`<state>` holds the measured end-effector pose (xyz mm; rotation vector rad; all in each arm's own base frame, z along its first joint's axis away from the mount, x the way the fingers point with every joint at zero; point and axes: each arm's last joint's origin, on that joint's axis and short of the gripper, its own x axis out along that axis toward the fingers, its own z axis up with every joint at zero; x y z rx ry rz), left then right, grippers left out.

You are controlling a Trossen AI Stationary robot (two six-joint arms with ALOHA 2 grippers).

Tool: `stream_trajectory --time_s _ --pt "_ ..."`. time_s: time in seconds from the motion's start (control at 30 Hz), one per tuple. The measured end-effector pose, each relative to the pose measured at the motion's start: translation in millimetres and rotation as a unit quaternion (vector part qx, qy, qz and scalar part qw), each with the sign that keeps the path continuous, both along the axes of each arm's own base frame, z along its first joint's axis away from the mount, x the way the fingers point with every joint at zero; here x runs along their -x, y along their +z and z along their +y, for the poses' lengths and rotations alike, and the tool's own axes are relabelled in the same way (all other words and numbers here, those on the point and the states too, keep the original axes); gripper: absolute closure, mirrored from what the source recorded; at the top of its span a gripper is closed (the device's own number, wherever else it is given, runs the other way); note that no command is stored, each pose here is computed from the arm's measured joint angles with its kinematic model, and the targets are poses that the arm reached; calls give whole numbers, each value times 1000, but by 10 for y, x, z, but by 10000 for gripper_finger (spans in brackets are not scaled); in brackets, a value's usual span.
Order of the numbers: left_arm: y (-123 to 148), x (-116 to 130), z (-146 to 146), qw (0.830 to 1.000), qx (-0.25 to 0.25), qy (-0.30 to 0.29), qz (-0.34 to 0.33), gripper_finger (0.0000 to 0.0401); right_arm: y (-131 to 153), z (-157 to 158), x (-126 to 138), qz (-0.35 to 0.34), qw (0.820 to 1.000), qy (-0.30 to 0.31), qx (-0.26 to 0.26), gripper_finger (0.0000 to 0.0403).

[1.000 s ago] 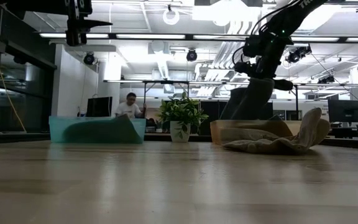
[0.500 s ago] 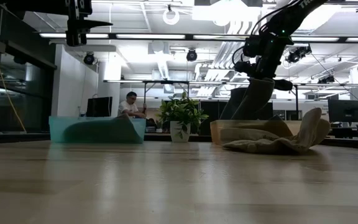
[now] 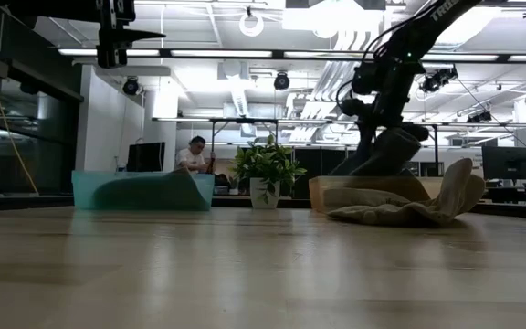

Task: Pick & Place hat
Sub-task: Put the blue cap into the orange bin, then put the brown cap into the blue bin

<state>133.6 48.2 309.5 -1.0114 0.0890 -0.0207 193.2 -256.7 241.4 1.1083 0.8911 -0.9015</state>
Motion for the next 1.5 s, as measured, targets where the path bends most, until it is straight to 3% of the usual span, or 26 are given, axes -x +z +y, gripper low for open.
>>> stream_trajectory --time_s 0.17,0.3,0.93,1.17,1.33,1.5 --pt "-5 0 -1 1000 2 0 3 137 -52 1 -24 -1 1000 6 -17 170" --pt "-11 1 -1 1000 4 0 5 137 -98 4 -53 -11 999 13 -37 150" --pt "-27 2 4 1000 6 8 13 137 -245 2 -4 83 996 -7 -45 148" --pt "-27 2 5 1000 12 11 14 137 -254 13 64 153 988 -23 -24 148" --pt "-26 2 5 1000 15 11 14 137 -241 -4 106 158 987 -30 -22 149" --pt "-27 2 7 1000 16 14 14 137 -136 7 182 184 982 -42 12 149"
